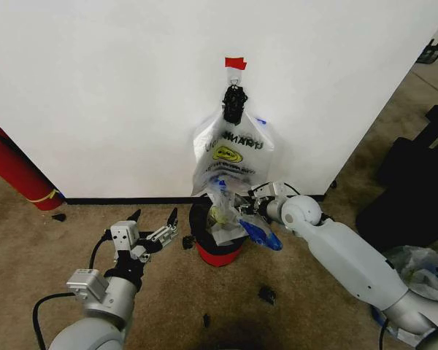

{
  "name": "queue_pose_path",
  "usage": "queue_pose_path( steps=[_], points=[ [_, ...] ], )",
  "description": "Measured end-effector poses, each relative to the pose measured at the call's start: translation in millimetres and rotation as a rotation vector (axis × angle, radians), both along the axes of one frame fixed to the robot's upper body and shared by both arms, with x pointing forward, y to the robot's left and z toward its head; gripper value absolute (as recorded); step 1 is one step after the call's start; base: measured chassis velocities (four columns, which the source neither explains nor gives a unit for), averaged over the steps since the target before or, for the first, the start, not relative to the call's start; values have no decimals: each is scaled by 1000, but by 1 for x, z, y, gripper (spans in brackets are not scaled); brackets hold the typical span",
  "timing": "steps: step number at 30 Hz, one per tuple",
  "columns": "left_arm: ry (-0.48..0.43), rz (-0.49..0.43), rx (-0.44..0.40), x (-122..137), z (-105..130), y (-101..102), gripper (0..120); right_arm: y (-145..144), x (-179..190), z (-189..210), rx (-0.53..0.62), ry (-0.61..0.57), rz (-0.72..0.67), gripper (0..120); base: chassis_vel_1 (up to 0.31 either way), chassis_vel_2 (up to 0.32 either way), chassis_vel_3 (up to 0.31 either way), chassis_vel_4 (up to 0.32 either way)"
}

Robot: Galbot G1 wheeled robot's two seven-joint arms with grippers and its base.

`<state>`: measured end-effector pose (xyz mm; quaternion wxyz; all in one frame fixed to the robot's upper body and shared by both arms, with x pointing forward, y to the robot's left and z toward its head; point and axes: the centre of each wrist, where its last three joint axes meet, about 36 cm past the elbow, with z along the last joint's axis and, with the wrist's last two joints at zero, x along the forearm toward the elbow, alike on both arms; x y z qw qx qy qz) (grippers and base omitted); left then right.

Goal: Pick up the garbage bag from the wall and place it over the trash bin.

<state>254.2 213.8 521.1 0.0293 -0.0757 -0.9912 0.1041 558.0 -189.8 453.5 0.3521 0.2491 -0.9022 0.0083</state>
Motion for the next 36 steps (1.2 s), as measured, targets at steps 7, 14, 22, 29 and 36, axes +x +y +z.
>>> queue_pose_path(
  steps=[7, 14, 22, 29, 36],
  points=[
    [2, -4, 0, -1, 0, -1, 100, 1, -9, 1, 24, 2, -36, 1, 0, 0, 0, 0],
    [2, -22, 10, -3, 1, -3, 100, -10, -31, 15, 112, -9, -128, 1, 0, 0, 0, 0],
    [3, -114, 64, -1, 6, 0, 100, -34, -94, 16, 248, -30, -246, 1, 0, 0, 0, 0],
    [56, -323, 109, 18, 26, 11, 100, -40, -167, 11, 341, -153, -319, 1, 0, 0, 0, 0],
    [103, -467, 103, 37, 51, 17, 98, -28, -200, 0, 387, -229, -384, 1, 0, 0, 0, 0]
  ],
)
